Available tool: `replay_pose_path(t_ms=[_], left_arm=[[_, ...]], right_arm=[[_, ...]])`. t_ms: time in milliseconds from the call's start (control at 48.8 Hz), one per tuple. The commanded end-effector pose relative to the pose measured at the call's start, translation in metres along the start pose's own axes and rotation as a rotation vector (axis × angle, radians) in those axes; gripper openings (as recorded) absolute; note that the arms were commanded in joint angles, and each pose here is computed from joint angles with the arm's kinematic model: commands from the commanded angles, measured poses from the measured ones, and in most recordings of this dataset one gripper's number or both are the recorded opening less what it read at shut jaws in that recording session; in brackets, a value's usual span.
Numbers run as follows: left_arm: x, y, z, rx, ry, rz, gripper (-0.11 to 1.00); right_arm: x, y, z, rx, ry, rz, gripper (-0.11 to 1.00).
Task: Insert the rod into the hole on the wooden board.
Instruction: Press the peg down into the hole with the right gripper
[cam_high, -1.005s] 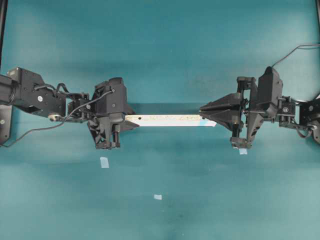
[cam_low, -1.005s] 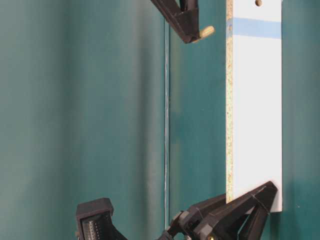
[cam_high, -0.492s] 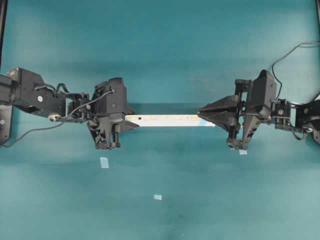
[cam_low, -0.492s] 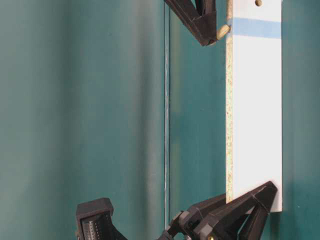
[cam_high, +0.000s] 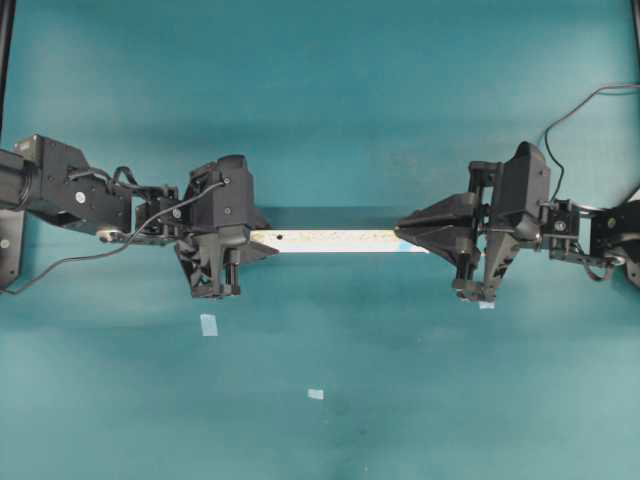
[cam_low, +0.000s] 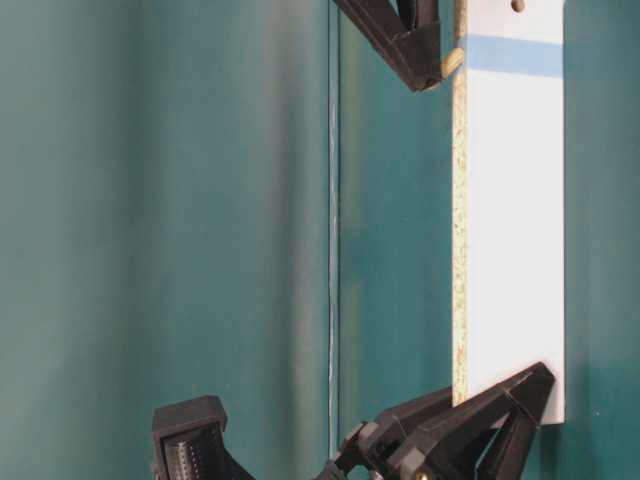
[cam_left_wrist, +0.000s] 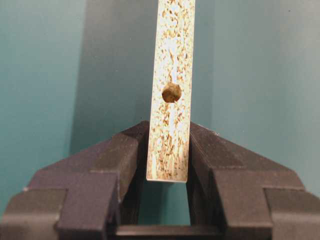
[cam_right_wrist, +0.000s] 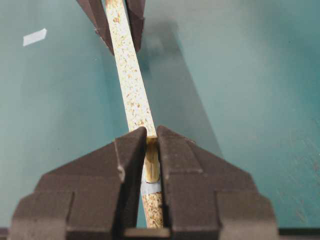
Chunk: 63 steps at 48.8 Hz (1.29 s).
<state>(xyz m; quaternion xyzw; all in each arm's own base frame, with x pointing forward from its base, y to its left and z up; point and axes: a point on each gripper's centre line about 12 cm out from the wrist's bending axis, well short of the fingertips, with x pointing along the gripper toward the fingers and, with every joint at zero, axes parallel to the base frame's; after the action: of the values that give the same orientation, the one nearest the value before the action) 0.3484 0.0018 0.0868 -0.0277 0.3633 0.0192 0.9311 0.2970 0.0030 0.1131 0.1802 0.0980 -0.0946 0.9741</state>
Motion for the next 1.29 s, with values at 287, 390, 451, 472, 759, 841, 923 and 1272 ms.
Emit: replay_pose_path(t_ms=[287,390,451,472,759,841,923,1272], left_arm=[[-0.001,-0.002,0.011,-0.005,-0.032,-0.004,0.33],[-0.001,-0.002,0.011,-0.005,-0.032,-0.004,0.33],[-0.001,-0.002,0.011,-0.005,-0.032,-0.004,0.33],[-0.001,-0.002,0.011,-0.005,-0.032,-0.004,0.33],[-0.001,-0.002,0.011,-0.006,-0.032,-0.004,0.33],[-0.001,-0.002,0.011,-0.005,-0.032,-0.004,0.33],[-0.001,-0.002,0.01,-0.004,-0.026,-0.004,0.33],[-0.001,-0.002,0.01,-0.006,-0.021,-0.004,0.33]], right_arm=[[-0.008,0.001,0.004,0.013,0.01,0.0,0.11],[-0.009,0.001,0.001,0.017,0.053,-0.007,0.11],[-0.01,0.001,0.001,0.018,0.072,-0.011,0.11],[-0.011,0.001,0.0,0.017,0.078,-0.011,0.11],[-0.014,0.001,0.002,0.02,0.082,-0.01,0.11],[-0.014,0.002,0.003,0.02,0.083,-0.008,0.11],[-0.014,0.002,0.003,0.02,0.08,-0.007,0.11],[-0.014,0.003,0.003,0.009,0.086,-0.003,0.11]])
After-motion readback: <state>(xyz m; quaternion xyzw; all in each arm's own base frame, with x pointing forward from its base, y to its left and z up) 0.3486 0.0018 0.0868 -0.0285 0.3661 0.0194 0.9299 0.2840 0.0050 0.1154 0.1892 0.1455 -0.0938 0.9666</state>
